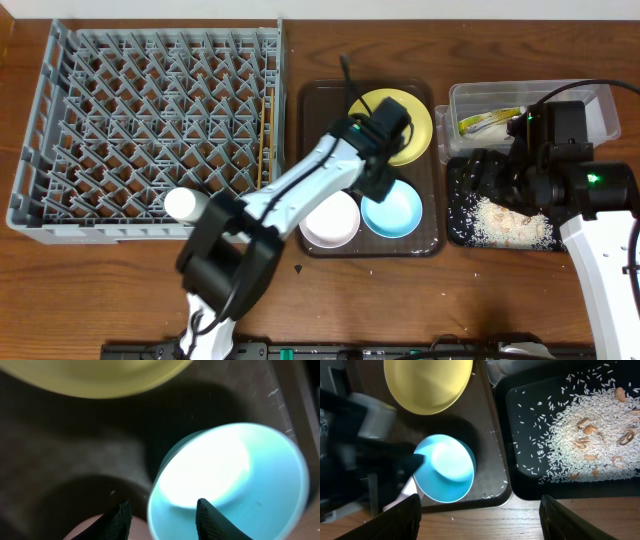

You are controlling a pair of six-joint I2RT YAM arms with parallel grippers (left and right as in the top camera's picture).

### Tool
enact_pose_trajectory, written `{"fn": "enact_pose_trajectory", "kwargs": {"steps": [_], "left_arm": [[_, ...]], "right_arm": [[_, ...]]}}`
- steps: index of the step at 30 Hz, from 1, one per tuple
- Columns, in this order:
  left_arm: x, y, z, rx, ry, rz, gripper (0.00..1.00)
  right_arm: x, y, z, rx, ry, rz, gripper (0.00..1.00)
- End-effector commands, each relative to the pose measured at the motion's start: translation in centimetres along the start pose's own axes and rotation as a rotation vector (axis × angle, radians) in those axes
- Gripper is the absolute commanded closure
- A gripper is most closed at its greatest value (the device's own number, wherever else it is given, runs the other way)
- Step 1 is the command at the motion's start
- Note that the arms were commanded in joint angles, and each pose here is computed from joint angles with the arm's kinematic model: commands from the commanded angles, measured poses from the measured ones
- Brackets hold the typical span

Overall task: Sort waste into correct bins and load items into the dishwasher
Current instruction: 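Reach the left gripper to the light-blue bowl and grasp it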

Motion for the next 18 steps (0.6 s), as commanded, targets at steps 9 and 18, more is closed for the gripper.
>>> {"fn": "enact_pose_trajectory", "kwargs": {"steps": [9,18], "left_arm": [[0.1,4.4,0.9,0.074,0.019,-0.020,0.92],[0.1,-4.9,-2.5,-0.152,-0.005,-0.048,0.92]], "right_arm": [[-0.3,0.1,0.0,-0.001,0.020,0.013,0.26],[-0.3,0.1,0.0,-0.001,0.020,0.013,0.25]]}}
Point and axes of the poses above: each gripper's point midway between its finger pads, its own y axis out along the fingers, its own x axis along the line the jaws close on, z = x × y, the point moved 1 cm from there along -y, back along the fingers, and after that the axes turned 6 degrees about -y, right-handed, at the moved point
